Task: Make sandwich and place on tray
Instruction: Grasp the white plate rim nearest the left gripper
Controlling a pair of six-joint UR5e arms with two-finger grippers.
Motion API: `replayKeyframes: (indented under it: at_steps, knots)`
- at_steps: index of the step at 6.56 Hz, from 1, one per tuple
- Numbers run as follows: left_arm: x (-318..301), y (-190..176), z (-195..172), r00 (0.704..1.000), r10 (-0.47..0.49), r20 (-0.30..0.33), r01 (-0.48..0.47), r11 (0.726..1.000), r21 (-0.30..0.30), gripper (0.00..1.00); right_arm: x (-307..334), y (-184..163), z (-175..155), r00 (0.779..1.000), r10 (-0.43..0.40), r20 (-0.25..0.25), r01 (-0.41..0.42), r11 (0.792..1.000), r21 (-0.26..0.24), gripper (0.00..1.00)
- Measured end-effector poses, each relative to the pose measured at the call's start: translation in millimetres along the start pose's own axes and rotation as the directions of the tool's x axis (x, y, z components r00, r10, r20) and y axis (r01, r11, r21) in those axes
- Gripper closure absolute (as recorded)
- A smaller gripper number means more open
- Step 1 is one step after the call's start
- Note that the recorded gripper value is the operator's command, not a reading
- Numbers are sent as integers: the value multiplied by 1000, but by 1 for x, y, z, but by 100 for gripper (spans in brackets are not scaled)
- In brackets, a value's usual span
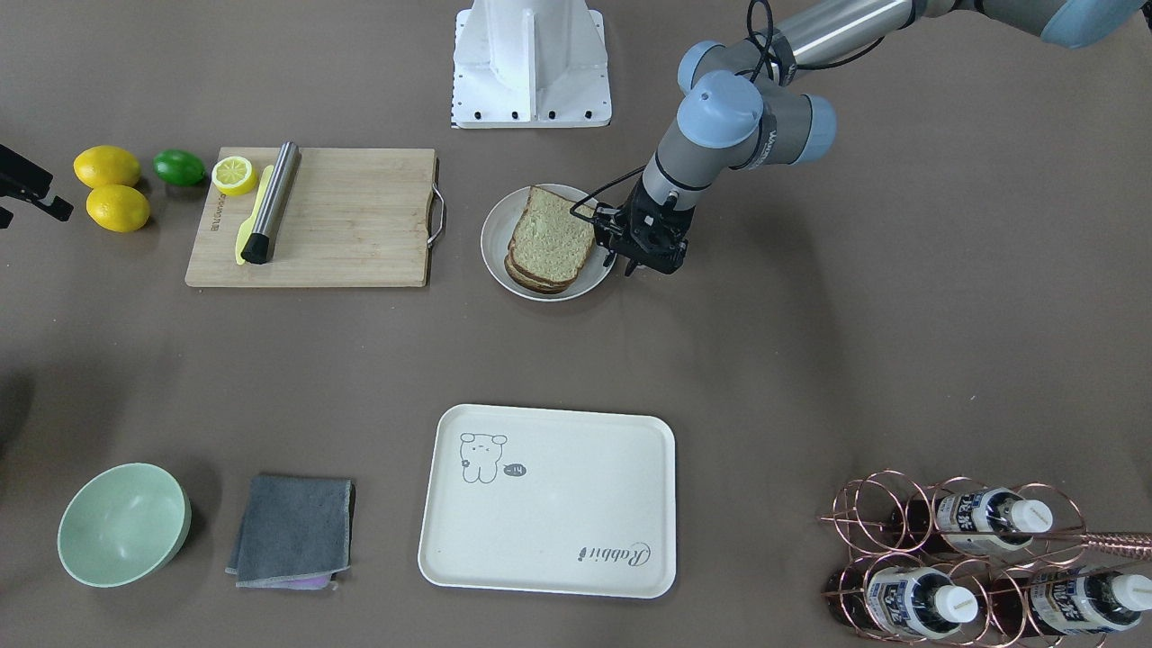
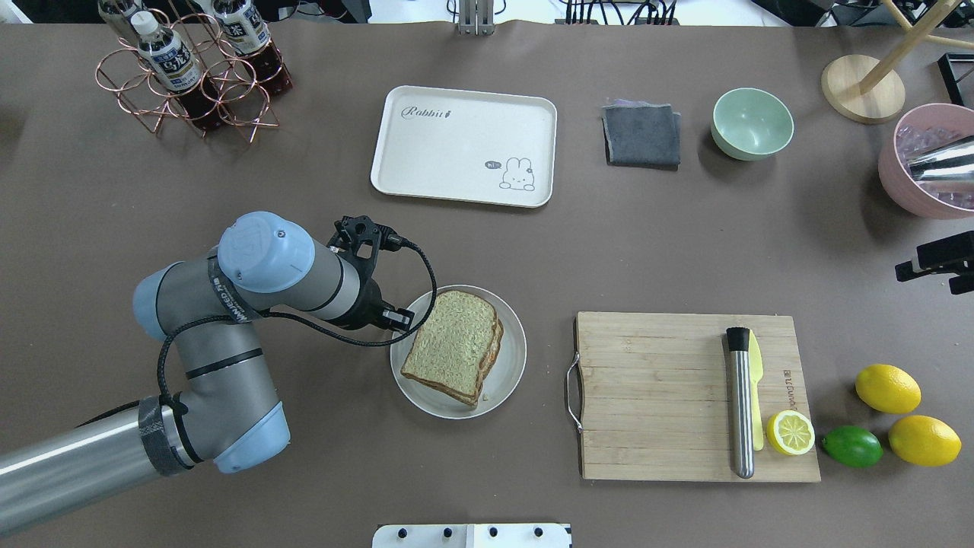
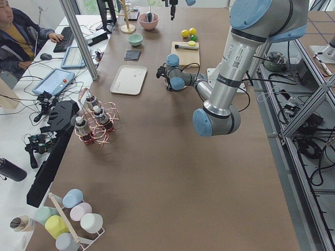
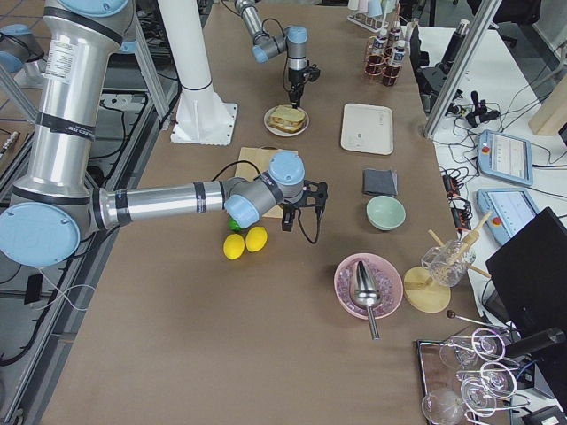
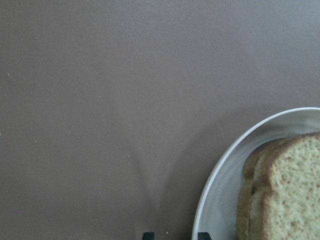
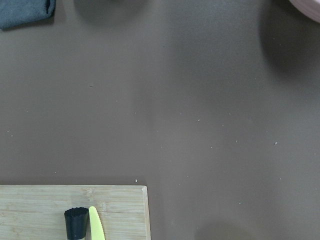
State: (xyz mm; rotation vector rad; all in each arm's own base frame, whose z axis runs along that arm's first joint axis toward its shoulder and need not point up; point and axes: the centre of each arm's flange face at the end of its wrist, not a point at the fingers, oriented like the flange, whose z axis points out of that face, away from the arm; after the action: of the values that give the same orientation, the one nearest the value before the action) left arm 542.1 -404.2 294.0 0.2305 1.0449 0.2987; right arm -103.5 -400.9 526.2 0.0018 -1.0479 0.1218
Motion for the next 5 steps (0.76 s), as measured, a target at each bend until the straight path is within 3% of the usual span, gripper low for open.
replayKeyframes:
  at_steps: [1,5]
  knots:
    - [1,2,1,1000,-6,-1,6,1000,-3,97,0,0,-1,1000,1,1,-1,1000,2,0]
    - [7,-1,-7,995,-89,-36,89,996,8,100,2,-3,-14,999,14,30,-15,1000,8,0]
